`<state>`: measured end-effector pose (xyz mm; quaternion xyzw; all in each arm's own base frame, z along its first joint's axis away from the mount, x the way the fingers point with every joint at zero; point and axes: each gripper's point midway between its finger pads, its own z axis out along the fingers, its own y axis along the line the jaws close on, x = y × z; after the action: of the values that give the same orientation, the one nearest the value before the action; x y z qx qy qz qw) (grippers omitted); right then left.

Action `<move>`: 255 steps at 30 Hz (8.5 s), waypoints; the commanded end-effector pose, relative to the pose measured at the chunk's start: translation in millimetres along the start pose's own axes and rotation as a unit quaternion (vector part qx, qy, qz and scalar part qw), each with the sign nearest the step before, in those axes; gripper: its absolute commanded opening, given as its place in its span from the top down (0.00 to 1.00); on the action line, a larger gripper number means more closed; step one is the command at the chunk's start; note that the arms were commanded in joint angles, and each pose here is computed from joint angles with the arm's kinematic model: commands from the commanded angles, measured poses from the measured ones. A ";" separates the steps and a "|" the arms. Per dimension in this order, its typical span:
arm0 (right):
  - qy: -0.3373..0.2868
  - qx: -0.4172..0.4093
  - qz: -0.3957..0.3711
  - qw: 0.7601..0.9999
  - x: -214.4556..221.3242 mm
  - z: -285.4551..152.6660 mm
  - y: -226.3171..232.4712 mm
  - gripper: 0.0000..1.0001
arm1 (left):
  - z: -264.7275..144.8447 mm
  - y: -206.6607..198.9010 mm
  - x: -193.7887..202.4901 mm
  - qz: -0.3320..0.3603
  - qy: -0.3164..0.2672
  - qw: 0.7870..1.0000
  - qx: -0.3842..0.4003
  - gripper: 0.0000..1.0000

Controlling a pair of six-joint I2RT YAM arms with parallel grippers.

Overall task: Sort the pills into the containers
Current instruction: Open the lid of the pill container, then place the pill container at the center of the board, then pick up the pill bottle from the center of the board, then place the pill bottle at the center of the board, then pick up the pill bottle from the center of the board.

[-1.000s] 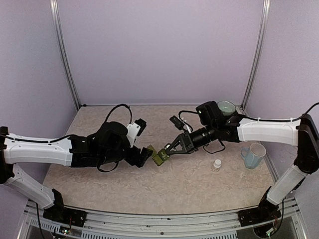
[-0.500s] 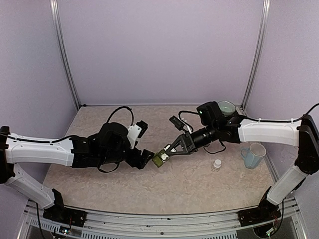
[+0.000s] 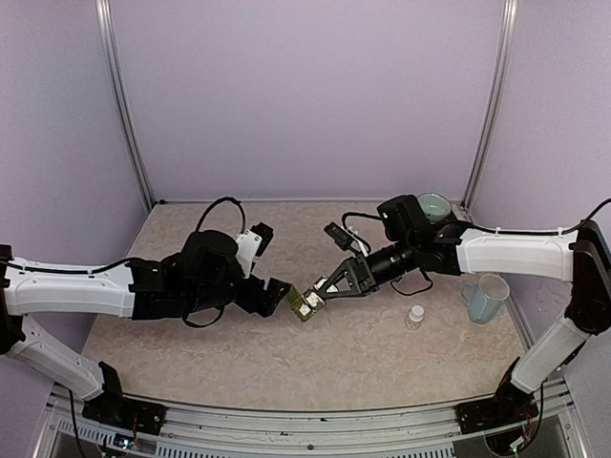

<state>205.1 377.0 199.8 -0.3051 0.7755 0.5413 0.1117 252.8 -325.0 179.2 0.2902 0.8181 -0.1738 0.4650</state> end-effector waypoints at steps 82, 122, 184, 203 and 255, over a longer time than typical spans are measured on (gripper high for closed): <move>-0.177 0.372 -0.062 0.909 -92.4 -121.8 -149.8 0.00 | 25.5 26.2 -34.3 -0.075 -0.038 0.995 -0.062 0.01; -0.164 0.465 0.109 0.863 118.1 -159.5 -177.2 0.23 | 103.8 -60.7 -53.9 -0.032 -0.002 0.999 0.001 0.01; -0.001 0.254 -0.294 0.922 40.9 113.0 -117.4 0.62 | -28.9 35.4 15.0 -0.129 0.008 0.985 -0.118 0.01; 0.019 0.247 -0.334 0.909 47.3 92.7 -96.5 0.37 | -0.3 32.4 67.6 -0.131 0.084 0.982 -0.109 0.01; 0.131 -0.006 -0.484 0.865 34.3 154.8 -130.4 0.63 | -28.3 59.5 91.6 -0.267 0.007 0.962 -0.066 0.01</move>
<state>235.9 478.1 25.4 -0.7130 0.5347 0.3599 0.2760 233.5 -237.1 114.9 0.0358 0.8783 -0.2387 0.4128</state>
